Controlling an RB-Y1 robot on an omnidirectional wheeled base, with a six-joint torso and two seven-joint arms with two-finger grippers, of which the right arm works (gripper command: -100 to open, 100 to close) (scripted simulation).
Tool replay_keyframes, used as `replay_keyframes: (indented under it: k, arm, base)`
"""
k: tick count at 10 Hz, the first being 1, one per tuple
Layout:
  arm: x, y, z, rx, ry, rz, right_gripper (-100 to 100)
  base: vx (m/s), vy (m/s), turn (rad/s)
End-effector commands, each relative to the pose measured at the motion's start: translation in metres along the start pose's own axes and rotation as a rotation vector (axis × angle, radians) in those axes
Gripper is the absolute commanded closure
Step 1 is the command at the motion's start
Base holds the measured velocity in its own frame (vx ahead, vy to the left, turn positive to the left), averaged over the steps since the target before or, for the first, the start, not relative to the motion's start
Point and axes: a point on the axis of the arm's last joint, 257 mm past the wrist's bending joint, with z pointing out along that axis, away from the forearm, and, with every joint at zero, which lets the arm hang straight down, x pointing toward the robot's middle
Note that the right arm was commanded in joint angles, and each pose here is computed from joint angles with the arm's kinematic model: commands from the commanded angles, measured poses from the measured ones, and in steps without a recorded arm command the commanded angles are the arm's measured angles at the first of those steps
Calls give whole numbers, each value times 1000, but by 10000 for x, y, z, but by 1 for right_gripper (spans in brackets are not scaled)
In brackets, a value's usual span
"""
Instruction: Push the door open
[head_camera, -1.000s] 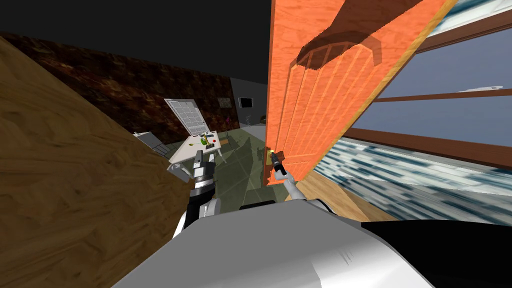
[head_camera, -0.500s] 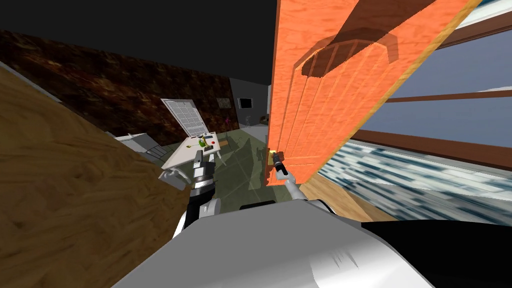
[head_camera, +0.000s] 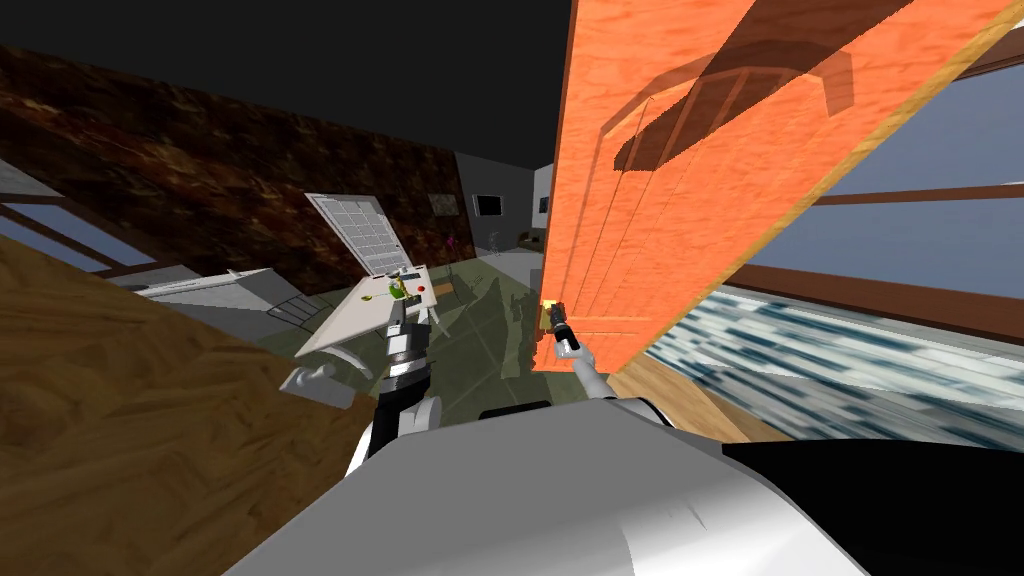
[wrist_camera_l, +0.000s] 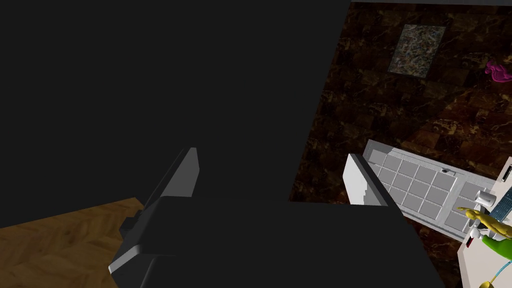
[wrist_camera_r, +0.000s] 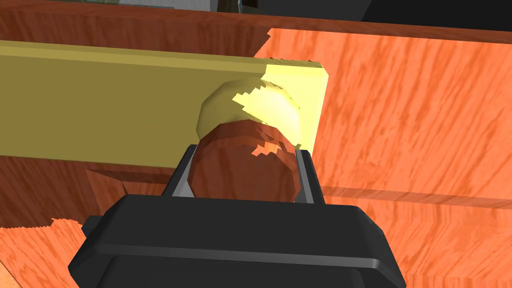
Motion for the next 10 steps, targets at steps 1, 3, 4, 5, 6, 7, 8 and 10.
replay_keyframes:
  k: [1, 3, 4, 5, 6, 7, 8, 10]
  arm:
    - [-186, 48, -8, -7, -32, -4, 100]
    - [-332, 48, -13, -7, -59, -3, 100]
    - [-405, 48, -17, -7, -73, -3, 100]
    - [-478, 49, -22, -7, -87, -2, 100]
    - [-551, 49, -28, -7, -100, -1, 100]
    - [-623, 49, -35, -7, -114, -1, 100]
    - [-693, 49, -43, -7, -127, 0, 100]
    - [-828, 49, -59, -7, -153, 2, 100]
  base:
    - [200, 91, -42]
    - [207, 100, -88]
    - [210, 108, -70]
    - [179, 97, -62]
    - [162, 92, -54]
    - [185, 98, -84]
    - [175, 86, -91]
    - [200, 77, -64]
